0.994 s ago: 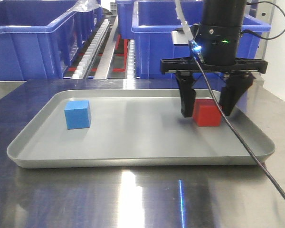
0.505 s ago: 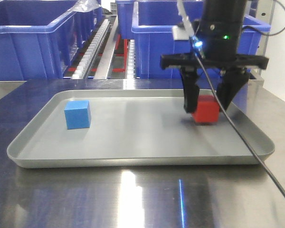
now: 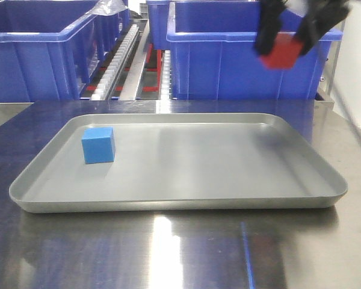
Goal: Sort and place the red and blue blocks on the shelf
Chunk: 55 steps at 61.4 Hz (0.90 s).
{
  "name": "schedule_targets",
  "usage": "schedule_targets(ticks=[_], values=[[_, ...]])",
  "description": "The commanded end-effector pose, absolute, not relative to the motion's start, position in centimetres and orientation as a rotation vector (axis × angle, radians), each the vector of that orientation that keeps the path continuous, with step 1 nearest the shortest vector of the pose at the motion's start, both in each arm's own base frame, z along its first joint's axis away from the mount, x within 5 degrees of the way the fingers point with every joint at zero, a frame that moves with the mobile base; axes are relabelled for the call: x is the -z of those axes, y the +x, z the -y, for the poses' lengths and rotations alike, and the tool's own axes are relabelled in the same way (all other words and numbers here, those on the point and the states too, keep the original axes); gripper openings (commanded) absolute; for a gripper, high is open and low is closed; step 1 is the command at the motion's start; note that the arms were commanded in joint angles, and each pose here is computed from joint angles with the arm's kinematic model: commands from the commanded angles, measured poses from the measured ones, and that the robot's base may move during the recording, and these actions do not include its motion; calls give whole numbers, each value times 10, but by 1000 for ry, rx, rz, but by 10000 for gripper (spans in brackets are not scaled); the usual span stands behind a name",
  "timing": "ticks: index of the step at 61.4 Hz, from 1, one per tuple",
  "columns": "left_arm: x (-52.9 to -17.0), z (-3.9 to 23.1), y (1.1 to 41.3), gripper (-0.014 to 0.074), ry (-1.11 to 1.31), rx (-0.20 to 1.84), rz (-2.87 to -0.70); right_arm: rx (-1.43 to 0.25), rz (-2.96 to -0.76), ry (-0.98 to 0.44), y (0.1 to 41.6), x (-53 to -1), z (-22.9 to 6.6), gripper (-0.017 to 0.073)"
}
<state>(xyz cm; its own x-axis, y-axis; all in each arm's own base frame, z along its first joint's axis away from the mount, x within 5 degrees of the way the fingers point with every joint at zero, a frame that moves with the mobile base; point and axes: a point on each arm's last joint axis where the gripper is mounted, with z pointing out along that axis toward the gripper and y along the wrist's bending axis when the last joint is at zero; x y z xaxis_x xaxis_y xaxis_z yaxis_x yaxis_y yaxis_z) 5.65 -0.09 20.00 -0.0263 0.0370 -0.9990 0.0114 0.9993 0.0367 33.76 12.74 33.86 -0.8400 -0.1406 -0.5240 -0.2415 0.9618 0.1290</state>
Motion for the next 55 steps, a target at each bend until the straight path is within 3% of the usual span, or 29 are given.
schedule_targets(ticks=[1, 26, 55], values=[[-200, 0, 56, 125, 24, -20, -1525, -242, -2372, -233, 316, -378, -103, 50], [-200, 0, 56, 125, 24, -20, -1525, -157, -1883, -2, 232, -367, -26, 50], [-200, 0, 56, 125, 24, -20, -1525, -148, -1660, 26, 125, -330, -10, 50]])
